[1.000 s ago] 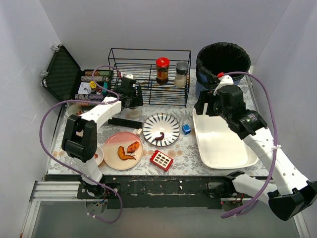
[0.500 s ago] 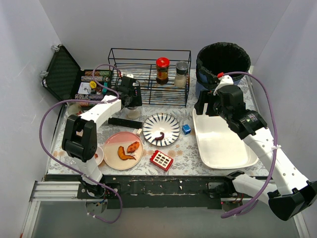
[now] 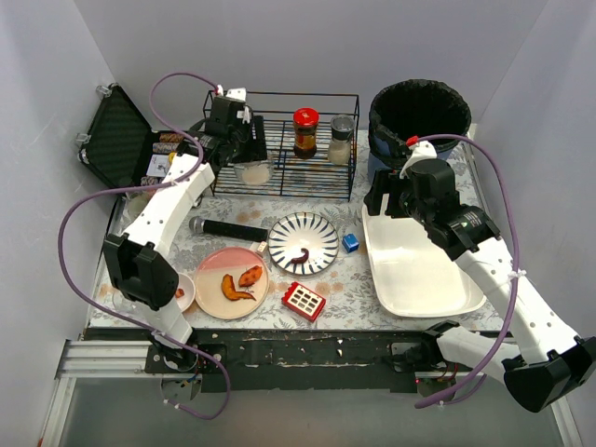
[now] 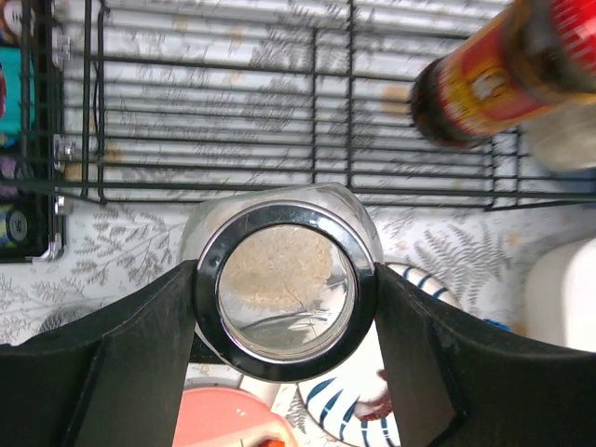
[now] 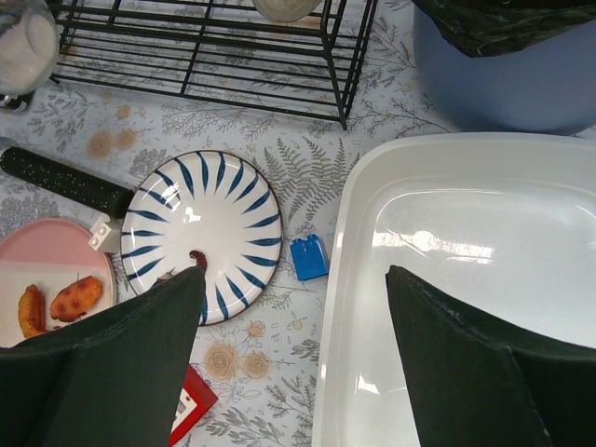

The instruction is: Clear the kitchen counter

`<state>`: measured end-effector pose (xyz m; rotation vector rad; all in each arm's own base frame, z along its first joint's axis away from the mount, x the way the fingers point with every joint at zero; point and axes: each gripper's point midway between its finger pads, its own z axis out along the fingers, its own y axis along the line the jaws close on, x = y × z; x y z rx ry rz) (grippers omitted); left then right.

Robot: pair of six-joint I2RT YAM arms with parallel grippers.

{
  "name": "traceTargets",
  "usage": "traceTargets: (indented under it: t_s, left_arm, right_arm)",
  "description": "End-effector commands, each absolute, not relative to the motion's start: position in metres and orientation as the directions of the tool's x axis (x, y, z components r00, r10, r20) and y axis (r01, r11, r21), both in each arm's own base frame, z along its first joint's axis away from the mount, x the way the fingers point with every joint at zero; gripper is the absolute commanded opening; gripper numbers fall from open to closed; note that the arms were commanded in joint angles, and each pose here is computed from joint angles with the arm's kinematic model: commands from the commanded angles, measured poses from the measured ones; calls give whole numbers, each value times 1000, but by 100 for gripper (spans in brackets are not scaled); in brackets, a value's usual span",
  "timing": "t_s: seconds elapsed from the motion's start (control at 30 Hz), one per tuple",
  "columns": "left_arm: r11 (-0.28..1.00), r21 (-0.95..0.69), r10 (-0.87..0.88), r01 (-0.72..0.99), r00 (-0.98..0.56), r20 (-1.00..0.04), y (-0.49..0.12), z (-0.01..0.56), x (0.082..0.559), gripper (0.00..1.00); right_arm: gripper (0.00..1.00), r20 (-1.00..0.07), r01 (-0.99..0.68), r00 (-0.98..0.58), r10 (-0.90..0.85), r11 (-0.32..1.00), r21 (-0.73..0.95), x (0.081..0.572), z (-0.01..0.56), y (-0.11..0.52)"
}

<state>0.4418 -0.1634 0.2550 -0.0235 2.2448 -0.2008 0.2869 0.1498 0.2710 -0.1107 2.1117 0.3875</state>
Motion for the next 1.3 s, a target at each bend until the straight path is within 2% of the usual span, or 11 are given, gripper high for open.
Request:
traceTargets:
  t_s: [0.0,0.27,0.5,1.07,1.1,1.17,1.27]
  left_arm:
    - [970,-210,-125,122,-493,-861,-168,339,440,0]
    - [969,-194,-115,155,-412,-904,-186,364,489,0]
    - [969,-178,-92,172,-415,-905,-199,345,519,0]
    - [971,-177,-89,162,-443,-892,-207,315,538,1]
    - [971,-175,-86,162,-446,-891,-207,312,538,4]
    - [971,-173,-83,164,-450,-889,-207,309,537,18]
    - [972,-169,-79,163,-451,-889,-206,307,536,44]
  right_arm:
    - [87,-859,-249,-502,94,936,248,293,284,154]
    - [87,-862,-239,-498,94,941,241,290,286,150]
    - [87,-864,-225,-496,88,948,226,289,285,145]
    - [87,-843,-241,-527,106,933,268,283,276,153]
    - [87,-842,-241,-529,105,933,268,283,275,153]
    - [87,-842,-240,-529,105,934,267,283,275,152]
    - [87,-841,-239,-532,103,934,266,283,274,153]
